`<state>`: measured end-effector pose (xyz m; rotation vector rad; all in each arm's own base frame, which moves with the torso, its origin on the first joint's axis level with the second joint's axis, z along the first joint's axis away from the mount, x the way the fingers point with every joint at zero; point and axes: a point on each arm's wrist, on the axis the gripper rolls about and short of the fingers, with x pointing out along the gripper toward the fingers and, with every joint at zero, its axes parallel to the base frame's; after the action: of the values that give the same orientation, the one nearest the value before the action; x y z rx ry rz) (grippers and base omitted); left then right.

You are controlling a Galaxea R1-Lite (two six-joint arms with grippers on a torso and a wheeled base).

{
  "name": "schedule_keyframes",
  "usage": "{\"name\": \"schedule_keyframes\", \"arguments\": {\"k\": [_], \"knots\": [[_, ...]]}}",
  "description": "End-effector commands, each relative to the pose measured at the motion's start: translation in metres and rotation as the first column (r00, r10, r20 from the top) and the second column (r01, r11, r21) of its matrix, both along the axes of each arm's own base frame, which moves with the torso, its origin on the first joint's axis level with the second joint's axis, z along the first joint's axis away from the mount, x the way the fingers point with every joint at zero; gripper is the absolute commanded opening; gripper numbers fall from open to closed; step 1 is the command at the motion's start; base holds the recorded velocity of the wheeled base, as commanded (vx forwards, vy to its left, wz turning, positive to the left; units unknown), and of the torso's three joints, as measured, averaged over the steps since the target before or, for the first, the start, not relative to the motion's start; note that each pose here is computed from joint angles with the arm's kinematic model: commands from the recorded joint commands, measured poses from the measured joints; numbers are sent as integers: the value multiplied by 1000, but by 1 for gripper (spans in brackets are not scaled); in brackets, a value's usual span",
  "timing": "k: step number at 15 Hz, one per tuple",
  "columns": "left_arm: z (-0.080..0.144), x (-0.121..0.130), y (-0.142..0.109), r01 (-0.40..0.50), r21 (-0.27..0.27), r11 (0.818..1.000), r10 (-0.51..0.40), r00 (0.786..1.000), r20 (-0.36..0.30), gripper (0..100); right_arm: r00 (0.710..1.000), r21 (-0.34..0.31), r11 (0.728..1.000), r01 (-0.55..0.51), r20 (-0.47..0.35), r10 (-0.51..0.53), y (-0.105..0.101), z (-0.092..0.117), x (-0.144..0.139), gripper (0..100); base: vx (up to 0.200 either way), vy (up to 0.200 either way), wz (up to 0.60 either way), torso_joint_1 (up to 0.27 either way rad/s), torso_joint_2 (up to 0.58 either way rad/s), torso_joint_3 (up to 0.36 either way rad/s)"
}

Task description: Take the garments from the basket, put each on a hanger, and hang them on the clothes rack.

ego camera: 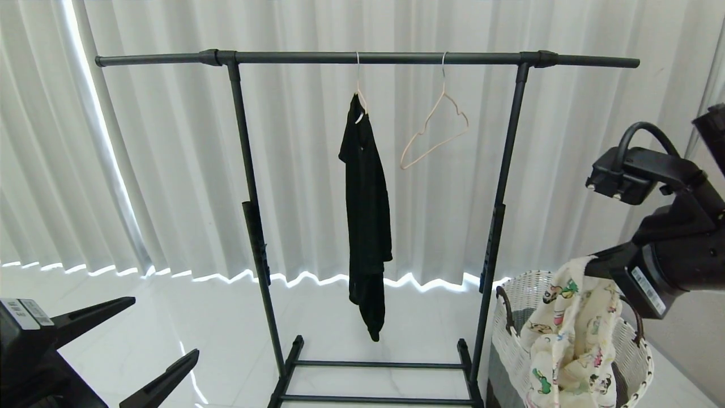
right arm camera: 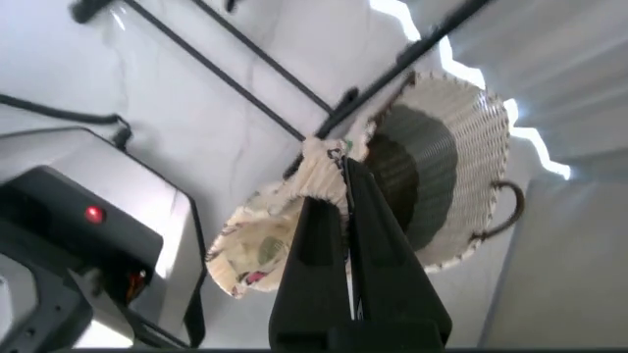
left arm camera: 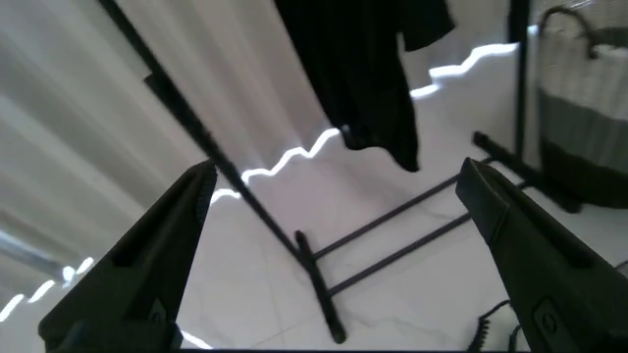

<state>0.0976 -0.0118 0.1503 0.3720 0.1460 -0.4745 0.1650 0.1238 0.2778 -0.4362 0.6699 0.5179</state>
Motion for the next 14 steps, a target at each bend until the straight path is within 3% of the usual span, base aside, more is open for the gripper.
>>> {"name": "schedule_keyframes", "arguments": {"k": [1,6,9,11,13,14], "knots": [[2,4,-3,43,-8,999,-43,999,-7,100,1000,0,1000,-26,0,26,24,3,20,0,0,0,0,0,0,0],[-7,4,-15,161,-7,987,-161,985,-62,100,996,77,994,-82,53,78,71,24,43,0,0,0,0,0,0,0],[-3,8,-19,183,-59,981,-188,979,-78,100,991,116,987,-110,90,100,95,34,54,0,0,0,0,0,0,0],[7,10,-27,274,-117,955,-283,957,-69,100,986,141,981,-133,120,117,108,42,58,0,0,0,0,0,0,0],[23,13,-40,328,-216,920,-350,934,-73,100,981,159,975,-154,142,132,117,47,58,0,0,0,0,0,0,0],[38,18,-48,338,-304,891,-377,923,-76,100,977,169,970,-174,155,148,124,50,57,0,0,0,0,0,0,0]]}}
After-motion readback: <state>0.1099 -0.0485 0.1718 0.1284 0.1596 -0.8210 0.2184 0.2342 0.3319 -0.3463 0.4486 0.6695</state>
